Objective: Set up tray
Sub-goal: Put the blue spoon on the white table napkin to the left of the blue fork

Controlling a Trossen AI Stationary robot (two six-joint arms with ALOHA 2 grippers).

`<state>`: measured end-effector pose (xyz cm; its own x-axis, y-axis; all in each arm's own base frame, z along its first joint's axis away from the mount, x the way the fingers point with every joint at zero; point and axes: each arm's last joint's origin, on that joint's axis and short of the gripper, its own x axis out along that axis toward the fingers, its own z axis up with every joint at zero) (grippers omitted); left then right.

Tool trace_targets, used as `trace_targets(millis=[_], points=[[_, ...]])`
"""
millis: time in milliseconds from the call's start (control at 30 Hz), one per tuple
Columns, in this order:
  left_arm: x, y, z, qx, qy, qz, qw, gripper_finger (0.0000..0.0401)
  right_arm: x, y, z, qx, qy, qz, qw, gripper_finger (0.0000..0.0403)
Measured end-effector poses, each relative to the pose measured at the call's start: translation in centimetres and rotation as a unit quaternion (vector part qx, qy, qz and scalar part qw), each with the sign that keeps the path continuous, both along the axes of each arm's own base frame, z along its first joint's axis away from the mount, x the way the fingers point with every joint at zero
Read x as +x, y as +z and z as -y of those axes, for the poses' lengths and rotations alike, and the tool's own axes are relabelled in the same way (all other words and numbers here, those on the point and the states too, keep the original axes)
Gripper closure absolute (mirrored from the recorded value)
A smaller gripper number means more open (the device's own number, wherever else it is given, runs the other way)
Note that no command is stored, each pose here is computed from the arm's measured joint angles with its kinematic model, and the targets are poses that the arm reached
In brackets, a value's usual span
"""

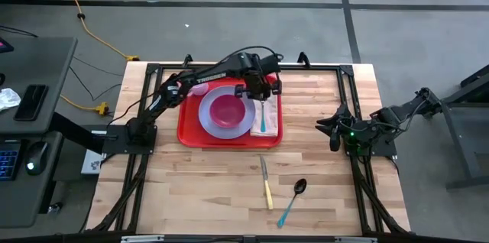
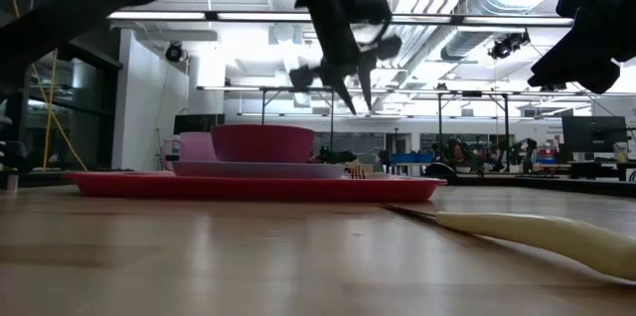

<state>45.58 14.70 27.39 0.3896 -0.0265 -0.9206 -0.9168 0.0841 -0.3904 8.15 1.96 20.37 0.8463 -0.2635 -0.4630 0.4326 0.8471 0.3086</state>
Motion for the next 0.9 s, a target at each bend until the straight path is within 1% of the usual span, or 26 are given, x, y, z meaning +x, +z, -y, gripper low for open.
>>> trace_targets(millis=[200,300,367,433,567,733,900], points=[[-2.4,4.5,1.0,0.047,0.004,0.008,0.999,0.0261,0.0,0.0,0.0,0.000,0.000,0.001,1.000,0.0304],[-3.5,6.1,1.9,0.064,0.003,0.001,0.998,0.0261,0.0,0.0,0.0,0.001,0.001,0.001,1.000,0.0304],[-4.4,6.8,2.6,0.069,-0.008,-0.016,0.997,0.0261,0.0,0.0,0.0,0.001,0.001,0.001,1.000,0.0304],[-4.9,7.7,3.3,0.077,-0.014,-0.016,0.997,0.0261,0.0,0.1,0.0,0.002,0.001,0.003,1.000,0.0304],[-5.9,8.5,5.1,0.098,-0.025,-0.044,0.994,0.0261,0.0,0.1,0.0,0.004,0.002,0.004,1.000,0.0304],[-6.6,8.7,6.8,0.111,-0.028,-0.089,0.989,0.0261,0.1,0.1,-0.1,0.010,0.010,0.003,1.000,0.0304],[-6.3,8.7,7.9,0.128,-0.047,-0.084,0.987,0.0261,0.1,0.1,-0.2,0.019,0.023,0.001,1.000,0.0304]])
